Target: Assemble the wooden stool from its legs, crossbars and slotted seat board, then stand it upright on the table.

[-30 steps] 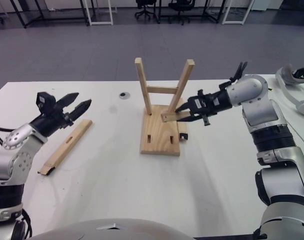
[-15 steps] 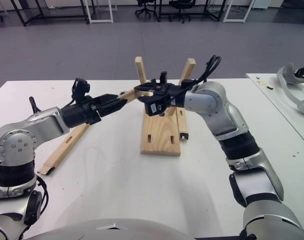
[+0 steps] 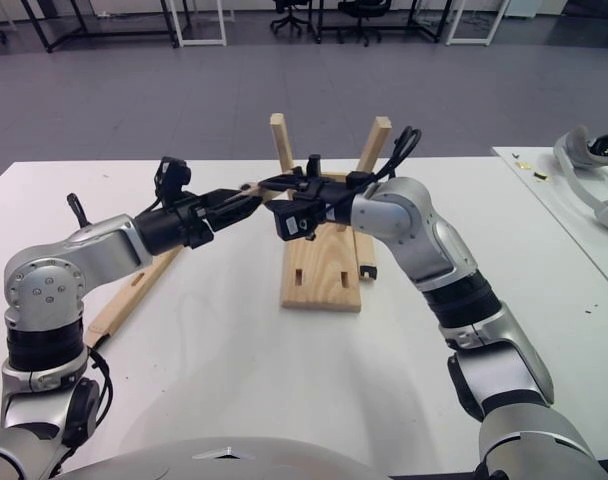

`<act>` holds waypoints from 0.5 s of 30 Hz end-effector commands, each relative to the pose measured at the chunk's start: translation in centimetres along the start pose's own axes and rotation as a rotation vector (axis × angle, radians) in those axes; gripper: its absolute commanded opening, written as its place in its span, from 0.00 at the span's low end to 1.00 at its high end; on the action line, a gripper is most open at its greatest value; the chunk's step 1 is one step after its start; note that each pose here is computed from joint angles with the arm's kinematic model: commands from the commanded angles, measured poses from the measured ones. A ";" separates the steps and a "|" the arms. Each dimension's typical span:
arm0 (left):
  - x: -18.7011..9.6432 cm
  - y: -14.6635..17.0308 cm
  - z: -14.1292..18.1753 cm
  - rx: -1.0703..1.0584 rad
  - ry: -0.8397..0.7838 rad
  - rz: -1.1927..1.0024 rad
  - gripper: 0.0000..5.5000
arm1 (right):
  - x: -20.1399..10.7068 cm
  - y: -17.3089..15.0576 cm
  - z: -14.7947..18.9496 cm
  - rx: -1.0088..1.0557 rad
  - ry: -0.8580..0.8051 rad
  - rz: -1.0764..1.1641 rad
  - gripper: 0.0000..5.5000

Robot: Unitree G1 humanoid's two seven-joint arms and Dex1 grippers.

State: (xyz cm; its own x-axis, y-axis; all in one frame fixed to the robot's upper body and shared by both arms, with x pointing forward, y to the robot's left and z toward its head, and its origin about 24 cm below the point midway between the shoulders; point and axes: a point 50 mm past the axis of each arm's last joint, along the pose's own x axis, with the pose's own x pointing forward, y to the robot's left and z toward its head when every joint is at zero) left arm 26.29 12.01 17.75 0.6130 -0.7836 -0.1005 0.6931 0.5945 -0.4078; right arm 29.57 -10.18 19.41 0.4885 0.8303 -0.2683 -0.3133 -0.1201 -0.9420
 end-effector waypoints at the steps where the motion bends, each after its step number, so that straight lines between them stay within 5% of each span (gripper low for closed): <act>1: 0.1 0.2 -0.2 0.011 0.002 0.047 0.54 | 0.1 -0.5 0.2 0.001 -0.001 -0.026 0.24; 15: 0.2 0.8 0.0 0.003 -0.024 0.075 0.13 | 0.0 -0.2 0.4 0.016 -0.017 -0.011 0.24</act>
State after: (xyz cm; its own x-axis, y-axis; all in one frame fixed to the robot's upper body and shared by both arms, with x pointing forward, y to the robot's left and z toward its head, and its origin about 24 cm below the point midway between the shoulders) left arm 26.59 11.86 17.42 0.6423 -0.7596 -0.1021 0.6686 0.6205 -0.4098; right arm 29.55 -9.87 19.41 0.4910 0.8319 -0.2586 -0.3264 -0.0995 -0.9400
